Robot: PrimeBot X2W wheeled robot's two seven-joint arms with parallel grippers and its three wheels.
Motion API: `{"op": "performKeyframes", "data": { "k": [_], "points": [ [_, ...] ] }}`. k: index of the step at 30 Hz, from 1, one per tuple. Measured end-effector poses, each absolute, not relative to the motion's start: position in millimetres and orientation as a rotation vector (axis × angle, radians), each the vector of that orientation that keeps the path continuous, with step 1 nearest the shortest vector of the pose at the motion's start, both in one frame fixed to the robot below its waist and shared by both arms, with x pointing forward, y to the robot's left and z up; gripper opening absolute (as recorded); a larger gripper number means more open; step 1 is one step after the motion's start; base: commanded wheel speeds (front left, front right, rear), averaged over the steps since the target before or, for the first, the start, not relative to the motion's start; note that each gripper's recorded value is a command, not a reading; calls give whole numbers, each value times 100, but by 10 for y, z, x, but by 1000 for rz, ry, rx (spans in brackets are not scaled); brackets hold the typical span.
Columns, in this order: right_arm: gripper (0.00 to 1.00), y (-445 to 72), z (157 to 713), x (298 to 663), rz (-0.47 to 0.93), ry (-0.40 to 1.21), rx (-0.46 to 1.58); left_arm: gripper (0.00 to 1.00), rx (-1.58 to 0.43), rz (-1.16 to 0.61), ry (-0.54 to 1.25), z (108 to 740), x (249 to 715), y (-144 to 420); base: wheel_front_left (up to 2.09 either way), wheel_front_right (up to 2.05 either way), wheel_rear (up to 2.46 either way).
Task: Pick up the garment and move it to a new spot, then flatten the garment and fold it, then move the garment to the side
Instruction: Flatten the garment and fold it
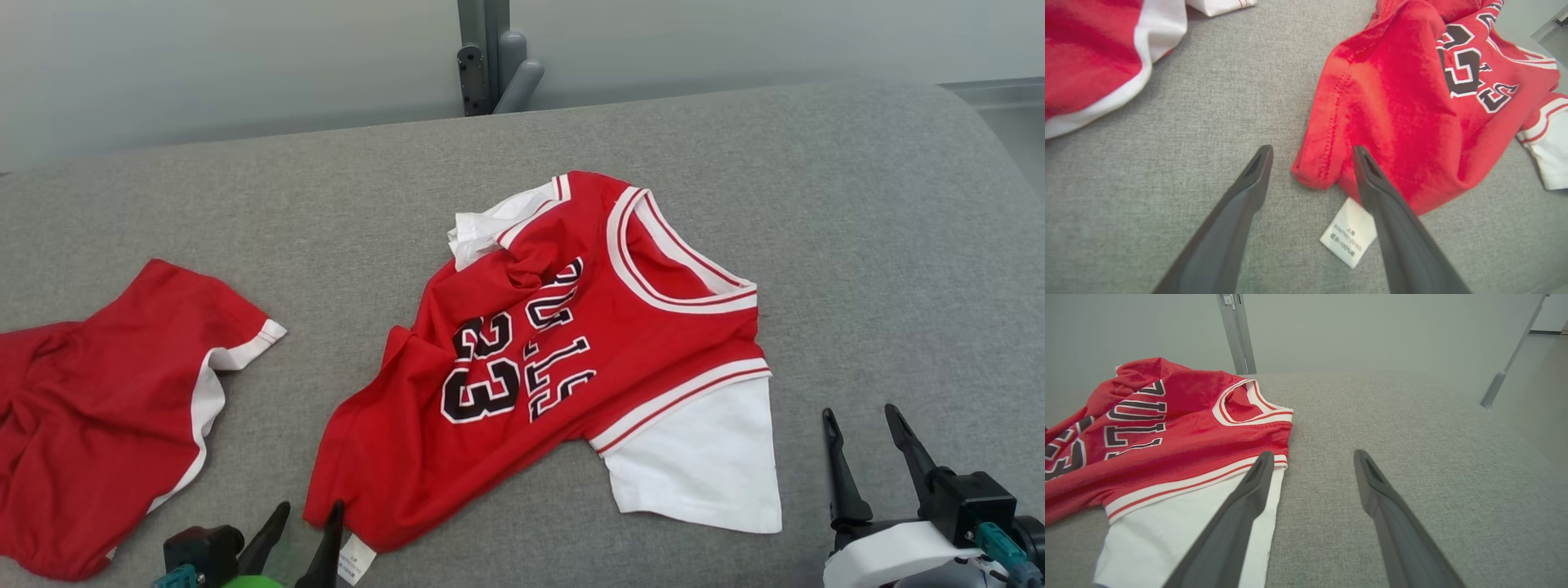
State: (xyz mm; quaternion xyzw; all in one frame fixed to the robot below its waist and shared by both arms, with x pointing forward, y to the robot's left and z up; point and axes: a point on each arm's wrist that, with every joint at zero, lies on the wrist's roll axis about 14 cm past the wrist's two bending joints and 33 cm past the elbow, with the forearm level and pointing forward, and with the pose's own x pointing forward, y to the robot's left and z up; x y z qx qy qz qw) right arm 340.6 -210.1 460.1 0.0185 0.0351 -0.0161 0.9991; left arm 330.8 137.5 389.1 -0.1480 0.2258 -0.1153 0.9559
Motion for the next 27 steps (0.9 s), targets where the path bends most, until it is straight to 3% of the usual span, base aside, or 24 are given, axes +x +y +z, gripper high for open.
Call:
{"op": "performKeyframes", "data": {
  "k": [3, 4, 5, 6, 7, 8, 13, 21, 22, 23, 24, 27],
  "points": [
    [100, -2161, 4609, 3389, -51, 68, 37, 100, -287, -265, 477, 3852, 3361, 1330, 0, 0, 0],
    [100, -2181, 4605, 3374, -58, 70, 37, 80, -281, -280, 492, 3827, 3360, 1316, 0, 0, 0],
    [100, -2206, 4604, 3360, -67, 70, 37, 44, -286, -295, 507, 3805, 3355, 1296, 0, 0, 0],
    [100, -2226, 4603, 3347, -74, 71, 38, 29, -297, -306, 520, 3786, 3349, 1268, 0, 0, 0],
    [100, -2246, 4602, 3333, -81, 71, 39, 29, -311, -317, 531, 3772, 3344, 1237, 0, 0, 0],
    [100, -2268, 4602, 3319, -89, 71, 40, 0, -325, -324, 540, 3763, 3343, 1210, 0, 0, 0],
    [100, -2342, 4597, 3270, -114, 74, 41, 0, -333, -343, 561, 3739, 3353, 1184, 0, 0, 0],
    [100, -2346, 4597, 3274, -115, 73, 44, 0, -308, -180, 572, 3718, 3341, 1564, 0, 0, 0],
    [100, -2342, 4591, 3274, -114, 75, 44, 16, -312, -180, 576, 3718, 3320, 1559, 0, 0, 0],
    [100, -2336, 4589, 3278, -111, 76, 44, 63, -325, -179, 572, 3736, 3315, 1545, 0, 0, 0],
    [100, -2324, 4589, 3285, -107, 76, 44, 100, -350, -175, 567, 3758, 3313, 1528, 0, 0, 0],
    [100, -2298, 4600, 3297, -97, 72, 40, 100, -385, -160, 545, 3806, 3289, 1504, 0, 0, 0]
  ]
}}
